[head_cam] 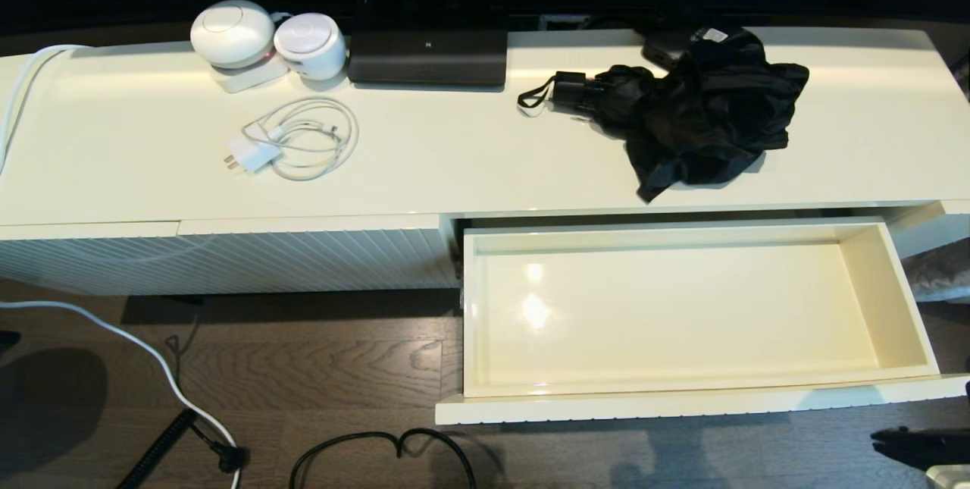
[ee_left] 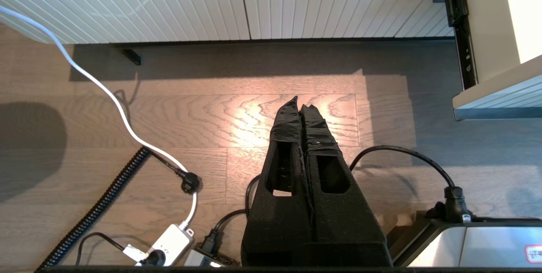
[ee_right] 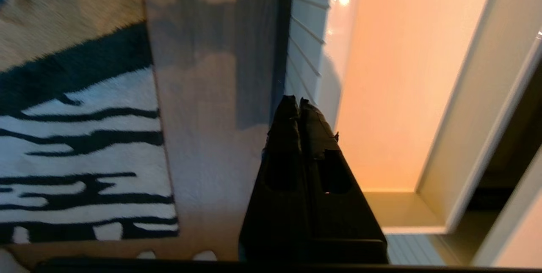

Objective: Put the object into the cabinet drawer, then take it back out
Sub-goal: Close the drawer

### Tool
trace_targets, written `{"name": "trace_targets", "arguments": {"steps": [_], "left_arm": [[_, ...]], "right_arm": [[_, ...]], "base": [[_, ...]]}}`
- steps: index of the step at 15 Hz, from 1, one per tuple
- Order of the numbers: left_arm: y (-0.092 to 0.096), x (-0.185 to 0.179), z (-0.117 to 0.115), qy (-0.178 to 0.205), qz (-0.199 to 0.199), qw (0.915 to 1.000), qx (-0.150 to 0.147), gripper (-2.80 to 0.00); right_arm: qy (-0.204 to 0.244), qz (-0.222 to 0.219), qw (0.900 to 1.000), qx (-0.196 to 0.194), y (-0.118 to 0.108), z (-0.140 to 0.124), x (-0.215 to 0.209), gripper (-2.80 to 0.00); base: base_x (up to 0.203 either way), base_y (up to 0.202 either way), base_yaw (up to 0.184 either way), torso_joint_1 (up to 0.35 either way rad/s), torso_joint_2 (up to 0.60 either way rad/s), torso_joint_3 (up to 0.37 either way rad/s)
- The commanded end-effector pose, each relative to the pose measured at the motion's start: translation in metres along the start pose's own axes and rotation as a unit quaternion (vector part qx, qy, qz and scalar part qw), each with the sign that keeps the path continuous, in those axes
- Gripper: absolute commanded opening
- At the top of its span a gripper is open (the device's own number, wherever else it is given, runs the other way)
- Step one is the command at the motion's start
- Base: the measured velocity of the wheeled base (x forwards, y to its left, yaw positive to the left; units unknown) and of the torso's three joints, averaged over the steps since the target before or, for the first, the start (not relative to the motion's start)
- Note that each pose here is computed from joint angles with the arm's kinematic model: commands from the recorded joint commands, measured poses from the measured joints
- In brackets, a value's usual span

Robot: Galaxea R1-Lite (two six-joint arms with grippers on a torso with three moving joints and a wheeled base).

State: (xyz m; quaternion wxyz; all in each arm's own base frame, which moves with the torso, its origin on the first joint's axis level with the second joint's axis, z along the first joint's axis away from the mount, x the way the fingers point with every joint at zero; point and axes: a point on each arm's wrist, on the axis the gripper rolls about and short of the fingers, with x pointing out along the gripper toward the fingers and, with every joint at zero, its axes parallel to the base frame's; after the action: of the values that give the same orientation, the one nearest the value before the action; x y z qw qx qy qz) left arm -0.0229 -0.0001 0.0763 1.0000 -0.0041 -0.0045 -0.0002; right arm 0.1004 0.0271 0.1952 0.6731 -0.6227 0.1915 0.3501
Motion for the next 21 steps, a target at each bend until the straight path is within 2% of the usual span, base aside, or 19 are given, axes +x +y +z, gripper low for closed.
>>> {"name": "trace_targets", "arguments": {"steps": [1,5,8,12,21], "left_arm": [[0.000,0.000,0.000,-0.001,0.001,1.0000,0.000,-2.80],[0.000,0.000,0.000,-0.001,0.000,1.0000,-0.001,-2.80],[0.000,0.000,0.000,-0.001,0.001,1.0000,0.000,-2.80],[0.000,0.000,0.000,-0.001,0.000,1.0000,0.000,-2.80],[0.000,0.000,0.000,-0.001,0.000,1.0000,-0.001,-2.80]], "right_arm": [[-0.009,0.042,0.999,-0.004,0.008,-0.001,0.013,-2.80],[-0.028,0.103,0.994,0.000,0.012,0.000,0.035,-2.80],[-0.047,0.133,0.990,0.028,0.007,0.002,0.047,-2.80],[-0.058,0.135,0.988,0.038,0.000,0.003,0.064,-2.80],[-0.069,0.026,0.997,0.024,-0.030,0.006,0.086,-2.80]], "base": [[0.000,0.000,0.000,0.000,0.00,0.000],[0.000,0.000,0.000,0.000,0.00,0.000],[0.000,0.000,0.000,0.000,0.00,0.000],[0.000,0.000,0.000,0.000,0.00,0.000],[0.000,0.000,0.000,0.000,0.00,0.000]]}}
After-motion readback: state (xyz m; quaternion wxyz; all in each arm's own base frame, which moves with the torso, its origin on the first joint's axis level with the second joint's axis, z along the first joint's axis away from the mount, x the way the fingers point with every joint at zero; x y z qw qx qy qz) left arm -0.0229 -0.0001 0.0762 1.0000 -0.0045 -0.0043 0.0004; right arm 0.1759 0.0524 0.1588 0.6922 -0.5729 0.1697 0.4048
